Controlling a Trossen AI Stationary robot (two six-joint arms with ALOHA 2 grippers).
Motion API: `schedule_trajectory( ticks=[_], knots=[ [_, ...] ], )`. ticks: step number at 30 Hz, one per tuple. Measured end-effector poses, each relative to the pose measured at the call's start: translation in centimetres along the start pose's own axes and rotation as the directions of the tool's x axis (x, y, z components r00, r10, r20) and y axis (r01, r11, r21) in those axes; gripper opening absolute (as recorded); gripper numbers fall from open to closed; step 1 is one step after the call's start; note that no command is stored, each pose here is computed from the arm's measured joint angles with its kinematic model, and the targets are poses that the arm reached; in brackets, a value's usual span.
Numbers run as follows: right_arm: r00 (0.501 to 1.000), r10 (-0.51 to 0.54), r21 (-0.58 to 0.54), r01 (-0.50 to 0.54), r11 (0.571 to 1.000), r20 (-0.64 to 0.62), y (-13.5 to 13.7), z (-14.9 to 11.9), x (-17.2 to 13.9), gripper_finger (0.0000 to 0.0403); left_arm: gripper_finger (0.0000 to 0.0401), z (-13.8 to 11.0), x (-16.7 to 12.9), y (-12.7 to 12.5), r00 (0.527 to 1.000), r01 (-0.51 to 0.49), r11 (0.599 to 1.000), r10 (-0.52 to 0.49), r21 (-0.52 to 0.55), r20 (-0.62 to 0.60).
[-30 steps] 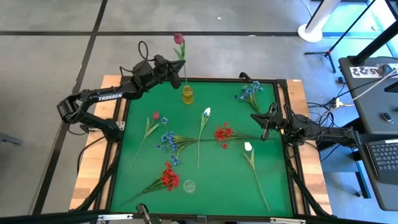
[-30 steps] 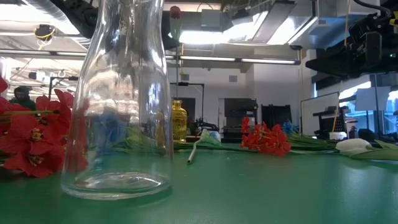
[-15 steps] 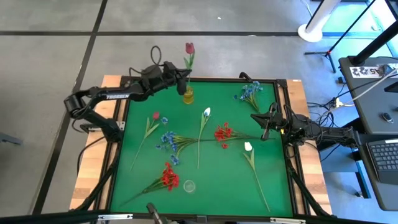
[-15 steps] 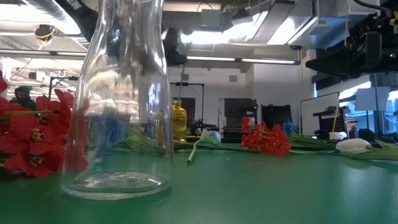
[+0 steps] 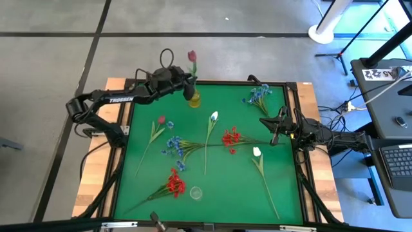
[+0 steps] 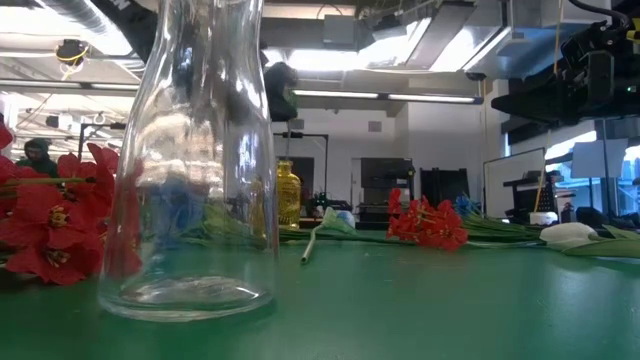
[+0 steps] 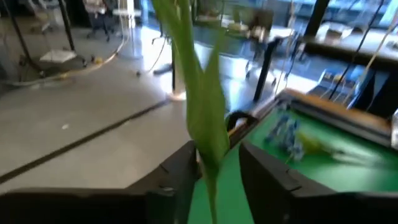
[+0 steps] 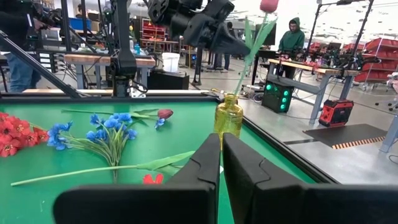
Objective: Sort flowers into vase by color
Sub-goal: Put the top red tulip into the yellow vase, then put the red tulip into the yellow vase
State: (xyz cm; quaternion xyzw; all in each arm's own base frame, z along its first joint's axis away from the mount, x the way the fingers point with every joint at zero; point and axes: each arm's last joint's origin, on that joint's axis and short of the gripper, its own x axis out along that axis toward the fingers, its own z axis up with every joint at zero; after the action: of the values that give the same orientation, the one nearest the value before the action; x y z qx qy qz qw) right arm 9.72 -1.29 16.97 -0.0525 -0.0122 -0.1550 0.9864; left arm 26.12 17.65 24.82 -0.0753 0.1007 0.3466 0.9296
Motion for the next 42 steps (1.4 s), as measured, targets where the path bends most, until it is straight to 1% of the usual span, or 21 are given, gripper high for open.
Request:
schedule_trajectory(
  ticks=[2,5,8,11,14,18,20,23,25,27,30,33,35,38,42],
  knots=[
    [1.0,0.0,0.0,0.0,1.0,0.001,0.0,0.0,0.0,0.0019,0.015,-0.2,-0.2,-0.2,0.999,-0.01,1.0,0.011,0.011,-0.051],
    [1.0,0.0,0.0,0.0,1.0,0.0,0.0,0.0,0.0,0.0019,0.0182,0.4,-0.8,-0.6,0.995,-0.039,0.999,0.042,0.031,-0.086],
    [1.0,0.0,0.0,0.0,1.0,0.0,0.0,0.0,0.0,0.0019,0.021,1.3,-1.7,-1.0,0.988,-0.094,0.992,0.103,0.08,-0.114],
    [1.0,0.0,0.0,0.0,1.0,0.0,0.0,0.0,0.0,0.0019,0.0231,2.8,-3.3,-1.5,0.977,-0.128,0.985,0.145,0.119,-0.153],
    [1.0,0.0,0.0,0.0,1.0,0.0,0.0,0.0,0.0,0.0019,0.0241,4.3,-5.3,-2.0,0.957,-0.137,0.985,0.158,0.1,-0.243],
    [1.0,0.0,0.0,0.0,1.0,0.0,0.0,0.0,0.0,0.0019,0.0241,4.6,-8.4,-3.2,0.898,-0.144,0.989,0.142,0.028,-0.417],
    [1.0,0.0,0.0,0.0,1.0,0.0,0.0,0.0,0.0,0.0019,0.0239,3.8,-9.9,-3.9,0.846,-0.151,0.988,0.132,0.004,-0.516],
    [1.0,0.0,0.0,0.0,1.0,0.0,0.0,0.0,0.0,0.0019,0.0238,1.8,-11.8,-5.0,0.735,-0.191,0.982,0.14,-0.003,-0.663],
    [1.0,0.0,0.0,0.0,1.0,0.001,0.0,0.0,0.0,0.0019,0.0238,0.4,-13.1,-5.9,0.66,-0.219,0.976,0.148,0.0,-0.736],
    [1.0,0.0,0.0,0.0,1.0,0.0,0.0,0.0,0.0,0.0019,0.0238,-1.0,-14.2,-6.7,0.599,-0.237,0.971,0.161,0.018,-0.784],
    [1.0,0.0,0.0,0.0,1.0,0.0,0.0,0.0,0.0,0.0019,0.0238,-3.4,-15.6,-7.5,0.526,-0.291,0.956,0.187,0.031,-0.83],
    [1.0,0.0,0.0,0.0,1.0,0.001,0.0,0.0,0.0,0.0019,0.0238,-6.0,-16.5,-8.1,0.458,-0.313,0.95,0.164,0.014,-0.874],
    [1.0,0.0,0.0,0.0,1.0,0.0,0.0,0.0,0.0,0.0019,0.0237,-7.7,-16.9,-8.4,0.435,-0.321,0.947,0.149,0.001,-0.888],
    [1.0,0.0,0.0,0.0,1.0,0.0,0.0,0.0,0.0,0.0019,0.0237,-10.0,-17.3,-8.6,0.422,-0.331,0.943,0.132,-0.017,-0.897],
    [1.0,0.0,0.0,0.0,1.0,0.0,0.0,0.0,0.0,0.0019,0.0237,-11.7,-17.8,-8.2,0.392,-0.364,0.931,0.151,-0.002,-0.908]
  ],
)
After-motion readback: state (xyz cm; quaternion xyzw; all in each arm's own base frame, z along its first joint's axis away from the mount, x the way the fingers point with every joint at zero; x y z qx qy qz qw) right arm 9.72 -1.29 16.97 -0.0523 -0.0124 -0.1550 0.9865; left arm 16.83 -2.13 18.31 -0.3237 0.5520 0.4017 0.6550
